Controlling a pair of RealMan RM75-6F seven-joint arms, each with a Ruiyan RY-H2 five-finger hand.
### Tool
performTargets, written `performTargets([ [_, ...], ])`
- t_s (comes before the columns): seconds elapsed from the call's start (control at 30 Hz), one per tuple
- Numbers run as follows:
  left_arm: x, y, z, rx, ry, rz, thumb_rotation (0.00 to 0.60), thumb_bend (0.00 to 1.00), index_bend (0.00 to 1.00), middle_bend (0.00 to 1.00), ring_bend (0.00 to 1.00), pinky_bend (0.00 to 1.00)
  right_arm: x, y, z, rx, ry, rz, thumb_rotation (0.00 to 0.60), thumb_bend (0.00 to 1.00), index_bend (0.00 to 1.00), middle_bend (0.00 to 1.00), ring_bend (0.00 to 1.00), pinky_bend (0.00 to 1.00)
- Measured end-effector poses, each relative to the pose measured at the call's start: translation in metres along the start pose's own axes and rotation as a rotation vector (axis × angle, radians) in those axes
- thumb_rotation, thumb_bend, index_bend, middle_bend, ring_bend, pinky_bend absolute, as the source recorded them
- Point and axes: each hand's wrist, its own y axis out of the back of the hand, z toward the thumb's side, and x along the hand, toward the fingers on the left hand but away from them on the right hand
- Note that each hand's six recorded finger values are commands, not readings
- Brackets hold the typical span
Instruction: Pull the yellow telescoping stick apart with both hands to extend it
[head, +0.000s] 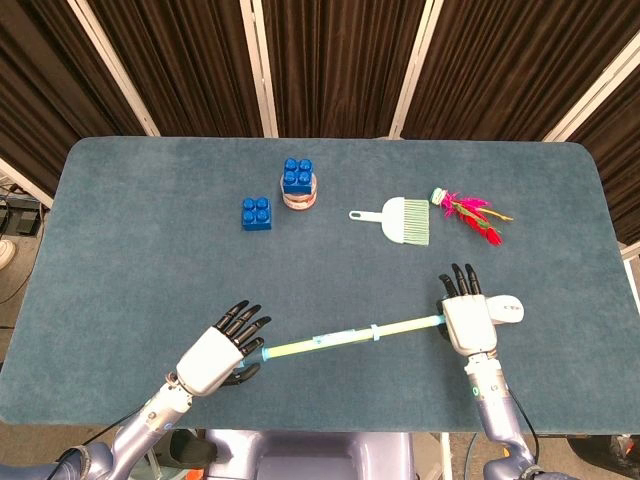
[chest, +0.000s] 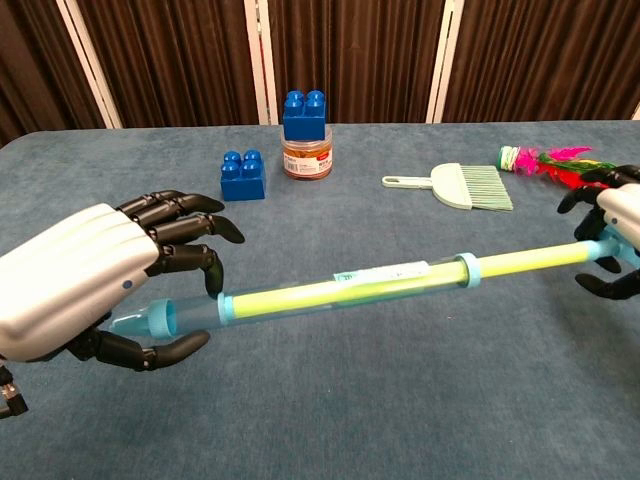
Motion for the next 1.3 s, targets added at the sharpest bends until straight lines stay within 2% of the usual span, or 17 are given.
performTargets([
  [0.7,-0.021,0.031,-0.016,0.045,-0.014,0.067,0.600,0.62,0.69,0.20,0.09,0.13,-0.035,0.020,-0.052,0.022,-0.130,-0.045,0.600,0.34,0.87,0.25,0.10,0.06],
  [1.3,-0.043,0.045,-0.018,0.048,-0.039,0.096,0.600,0.62,0.69,0.20,0.09,0.13,-0.050,0.027,-0.081,0.041,-0.205,-0.060,0.600,0.34,0.87,0.25,0.10,0.06],
])
